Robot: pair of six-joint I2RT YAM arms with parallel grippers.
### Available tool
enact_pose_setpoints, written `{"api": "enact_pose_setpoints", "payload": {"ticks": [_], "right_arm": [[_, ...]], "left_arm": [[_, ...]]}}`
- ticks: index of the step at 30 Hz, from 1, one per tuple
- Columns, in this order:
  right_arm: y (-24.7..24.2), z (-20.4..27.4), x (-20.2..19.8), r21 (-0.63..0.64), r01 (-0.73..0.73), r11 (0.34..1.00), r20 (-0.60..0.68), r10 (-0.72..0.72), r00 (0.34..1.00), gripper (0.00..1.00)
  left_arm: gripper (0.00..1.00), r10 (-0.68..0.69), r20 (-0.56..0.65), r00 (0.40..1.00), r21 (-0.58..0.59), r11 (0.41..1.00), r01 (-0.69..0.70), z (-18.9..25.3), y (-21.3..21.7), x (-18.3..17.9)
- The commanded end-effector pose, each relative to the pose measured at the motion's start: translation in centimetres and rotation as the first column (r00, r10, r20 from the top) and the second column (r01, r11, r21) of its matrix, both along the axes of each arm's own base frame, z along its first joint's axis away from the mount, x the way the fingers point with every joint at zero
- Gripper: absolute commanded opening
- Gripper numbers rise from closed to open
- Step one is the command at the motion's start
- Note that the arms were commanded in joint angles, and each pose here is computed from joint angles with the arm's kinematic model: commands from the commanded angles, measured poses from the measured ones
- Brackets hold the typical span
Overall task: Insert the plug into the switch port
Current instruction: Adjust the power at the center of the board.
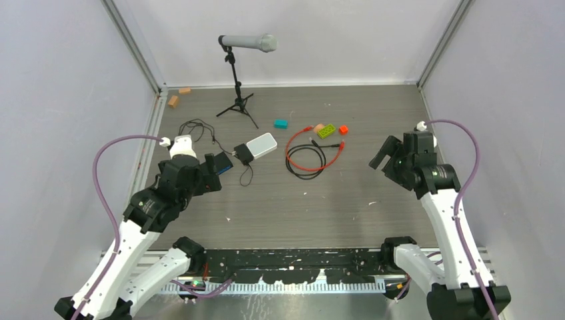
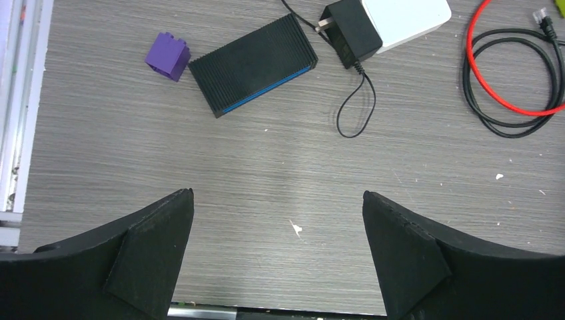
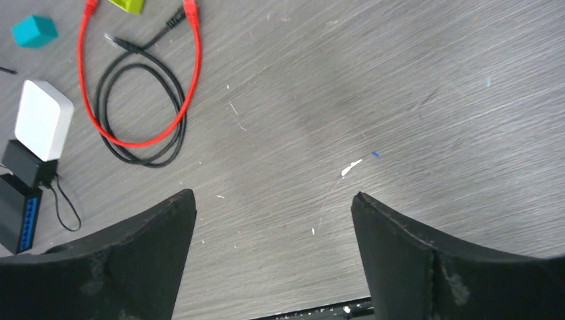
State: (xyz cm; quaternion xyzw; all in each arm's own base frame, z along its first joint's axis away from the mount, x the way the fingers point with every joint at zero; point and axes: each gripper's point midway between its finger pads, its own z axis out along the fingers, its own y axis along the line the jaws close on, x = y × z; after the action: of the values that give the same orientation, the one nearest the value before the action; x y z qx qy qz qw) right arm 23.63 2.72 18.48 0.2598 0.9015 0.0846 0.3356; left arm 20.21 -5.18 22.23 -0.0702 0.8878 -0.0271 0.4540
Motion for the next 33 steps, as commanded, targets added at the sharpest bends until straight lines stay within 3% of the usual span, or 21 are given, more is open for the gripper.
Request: {"api": "enact_pose_setpoints", "payload": {"ticks": [1, 6, 9, 12, 14, 17, 19, 22, 26, 29, 33], "right_arm": [[-1.1, 5.3, 0.5, 0.025, 0.095, 0.995, 0.244, -0.098, 0.965, 0.97], [-1.5, 5.7, 0.4, 0.028, 0.111, 0.993, 0.353, -0.113, 0.929, 1.0], [0.7, 5.8, 1.8, 0.067, -0.012, 0.998, 0.354, -0.013, 0.935, 0.98], [3.7, 5.2, 4.4, 0.178, -0.107, 0.978, 0.324, 0.044, 0.945, 0.91], [7.1, 5.4, 5.7, 0.22, -0.184, 0.958, 0.323, 0.107, 0.94, 0.88], [12.8, 5.6, 6.9, 0.072, -0.247, 0.966, 0.353, 0.207, 0.912, 0.89], [18.0, 5.2, 7.6, 0.042, -0.352, 0.935, 0.337, 0.319, 0.886, 0.89], [25.2, 2.1, 9.1, 0.04, -0.492, 0.87, 0.265, 0.465, 0.845, 0.88], [33.0, -3.0, 10.5, -0.079, -0.61, 0.788, 0.162, 0.614, 0.772, 0.87], [37.1, -6.2, 11.3, -0.125, -0.655, 0.745, 0.12, 0.667, 0.736, 0.87], [40.6, -9.4, 12.5, -0.088, -0.674, 0.733, 0.094, 0.68, 0.727, 0.87]], "left_arm": [[1.0, 0.042, 0.04, 0.998, 0.038, 0.998, -0.044, 1.8, 1.5, -0.2], [1.0, -0.041, 0.071, 0.997, 0.05, 0.998, 0.038, 3.0, 1.0, -0.4], [1.0, -0.035, 0.068, 0.997, 0.062, 0.998, 0.031, 2.5, 1.4, -0.7], [1.0, -0.031, 0.073, 0.997, 0.058, 0.998, 0.027, 2.6, 1.5, -0.9], [1.0, -0.038, 0.067, 0.997, 0.056, 0.998, 0.034, 3.1, 1.5, -1.2], [1.0, -0.036, 0.047, 0.998, 0.087, 0.996, 0.032, 2.9, 1.8, -1.2], [1.0, -0.017, 0.024, 1.0, 0.101, 0.995, 0.015, 2.0, 2.1, -1.3], [1.0, 0.001, 0.045, 0.999, 0.094, 0.996, -0.005, 1.8, 2.3, -1.0], [1.0, 0.034, 0.055, 0.998, 0.103, 0.994, -0.04, 1.9, 3.0, -1.3], [1.0, 0.027, 0.077, 0.997, 0.088, 0.996, -0.034, 2.2, 3.0, -1.5], [1.0, 0.014, 0.096, 0.995, 0.073, 0.997, -0.021, 2.4, 2.8, -1.6]]}}
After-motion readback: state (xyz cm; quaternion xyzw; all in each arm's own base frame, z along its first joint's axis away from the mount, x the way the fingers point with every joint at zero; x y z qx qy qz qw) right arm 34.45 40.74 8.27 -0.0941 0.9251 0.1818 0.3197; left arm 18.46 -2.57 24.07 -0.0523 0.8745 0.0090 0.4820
